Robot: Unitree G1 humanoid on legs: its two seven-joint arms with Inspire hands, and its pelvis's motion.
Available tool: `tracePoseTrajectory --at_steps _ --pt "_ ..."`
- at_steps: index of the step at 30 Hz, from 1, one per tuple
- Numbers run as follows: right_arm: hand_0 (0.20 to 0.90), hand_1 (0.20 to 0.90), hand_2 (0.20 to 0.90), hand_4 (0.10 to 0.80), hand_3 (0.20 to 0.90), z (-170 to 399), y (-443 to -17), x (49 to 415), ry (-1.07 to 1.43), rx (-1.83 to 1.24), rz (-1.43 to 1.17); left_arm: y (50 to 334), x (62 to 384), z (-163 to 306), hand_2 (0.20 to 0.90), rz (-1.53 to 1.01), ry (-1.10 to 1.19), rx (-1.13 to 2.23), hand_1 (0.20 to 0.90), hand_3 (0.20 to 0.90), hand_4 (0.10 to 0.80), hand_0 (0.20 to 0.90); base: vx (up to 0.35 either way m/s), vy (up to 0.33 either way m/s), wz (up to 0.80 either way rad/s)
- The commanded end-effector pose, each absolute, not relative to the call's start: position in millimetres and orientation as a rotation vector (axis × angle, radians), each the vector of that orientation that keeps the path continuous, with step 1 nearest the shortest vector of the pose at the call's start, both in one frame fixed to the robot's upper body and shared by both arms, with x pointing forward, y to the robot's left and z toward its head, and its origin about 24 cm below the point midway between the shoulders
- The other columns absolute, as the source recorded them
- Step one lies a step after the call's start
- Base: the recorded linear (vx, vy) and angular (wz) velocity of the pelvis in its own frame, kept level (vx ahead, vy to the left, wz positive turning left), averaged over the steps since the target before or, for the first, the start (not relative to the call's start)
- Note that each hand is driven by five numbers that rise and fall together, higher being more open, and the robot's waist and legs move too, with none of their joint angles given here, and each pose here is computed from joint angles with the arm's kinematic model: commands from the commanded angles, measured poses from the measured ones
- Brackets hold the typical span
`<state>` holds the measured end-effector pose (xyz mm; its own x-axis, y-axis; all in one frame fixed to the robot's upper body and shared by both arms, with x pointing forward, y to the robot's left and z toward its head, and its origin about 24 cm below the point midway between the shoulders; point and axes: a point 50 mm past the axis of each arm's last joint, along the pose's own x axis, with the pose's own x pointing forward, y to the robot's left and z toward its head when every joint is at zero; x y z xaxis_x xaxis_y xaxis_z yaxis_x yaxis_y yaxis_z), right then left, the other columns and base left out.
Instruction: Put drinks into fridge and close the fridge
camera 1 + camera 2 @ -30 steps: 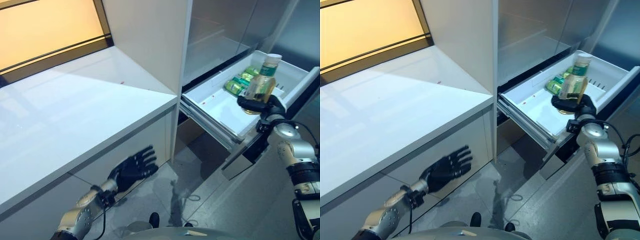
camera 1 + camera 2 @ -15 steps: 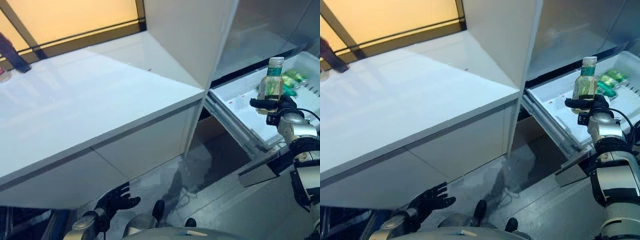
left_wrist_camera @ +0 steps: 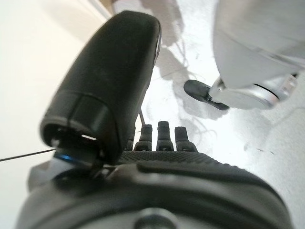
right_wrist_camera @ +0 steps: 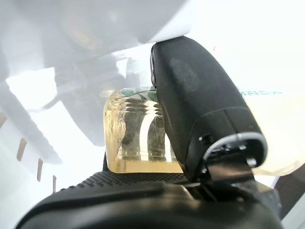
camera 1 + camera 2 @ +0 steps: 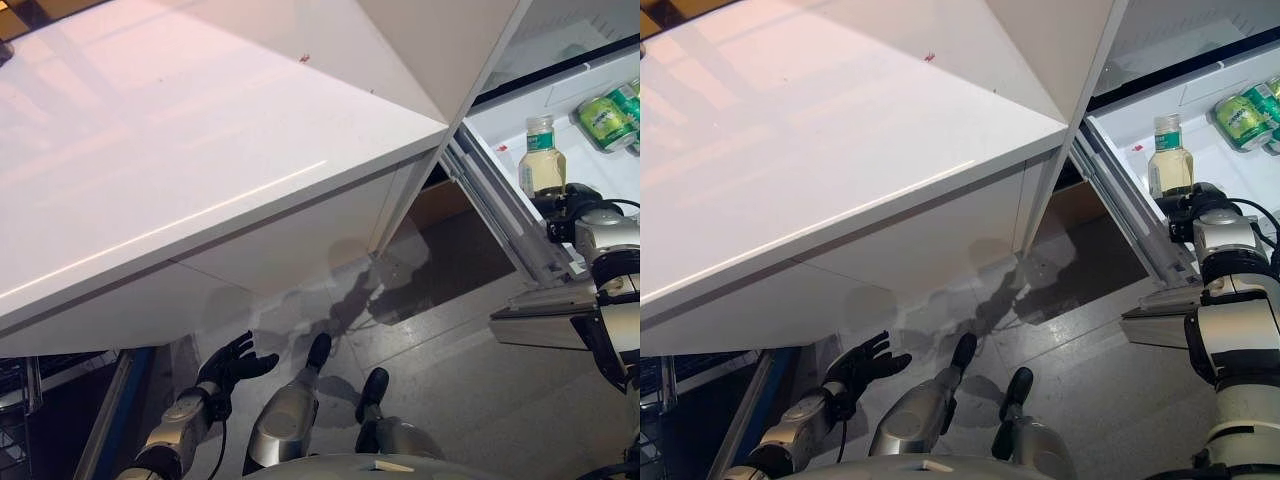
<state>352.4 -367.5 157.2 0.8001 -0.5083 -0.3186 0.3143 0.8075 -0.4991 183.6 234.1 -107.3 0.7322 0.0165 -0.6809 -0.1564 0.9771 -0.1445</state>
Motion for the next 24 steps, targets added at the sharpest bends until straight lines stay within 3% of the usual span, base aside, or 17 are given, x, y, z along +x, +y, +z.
tracePoseTrajectory --at_steps 1,5,6,7,14,24 --pt "0.300 0.300 0.300 0.100 0.200 202 -379 352 0.413 -0.709 -0.448 253 182 -103 0.900 0.197 0.698 -0.229 0.900 0.900 0.800 0.900 -0.040 -0.022 -0.04" --pt "0.309 0.309 0.309 0.111 0.211 196 -381 350 0.544 -0.863 -0.394 258 184 -101 0.900 0.228 0.702 -0.231 0.900 0.900 0.800 0.900 -0.008 -0.005 0.00" --pt "0.556 0.556 0.556 0.399 0.499 196 -382 349 0.572 -0.891 -0.382 259 184 -101 0.900 0.232 0.703 -0.233 0.900 0.900 0.800 0.900 0.000 0.000 0.00" --pt "0.900 0.900 0.900 0.800 0.900 195 -383 347 0.618 -0.931 -0.362 261 185 -100 0.900 0.240 0.706 -0.238 0.900 0.900 0.800 0.900 -0.026 -0.019 -0.06" --pt "0.900 0.900 0.900 0.800 0.900 204 -378 352 0.569 -0.845 -0.369 262 188 -98 0.900 0.209 0.720 -0.216 0.900 0.900 0.800 0.900 -0.016 -0.012 -0.08" --pt "0.900 0.900 0.900 0.800 0.900 264 -354 359 0.050 -0.560 -0.364 261 164 -112 0.900 0.167 0.820 -0.152 0.900 0.900 0.800 0.900 0.019 0.010 -0.10"
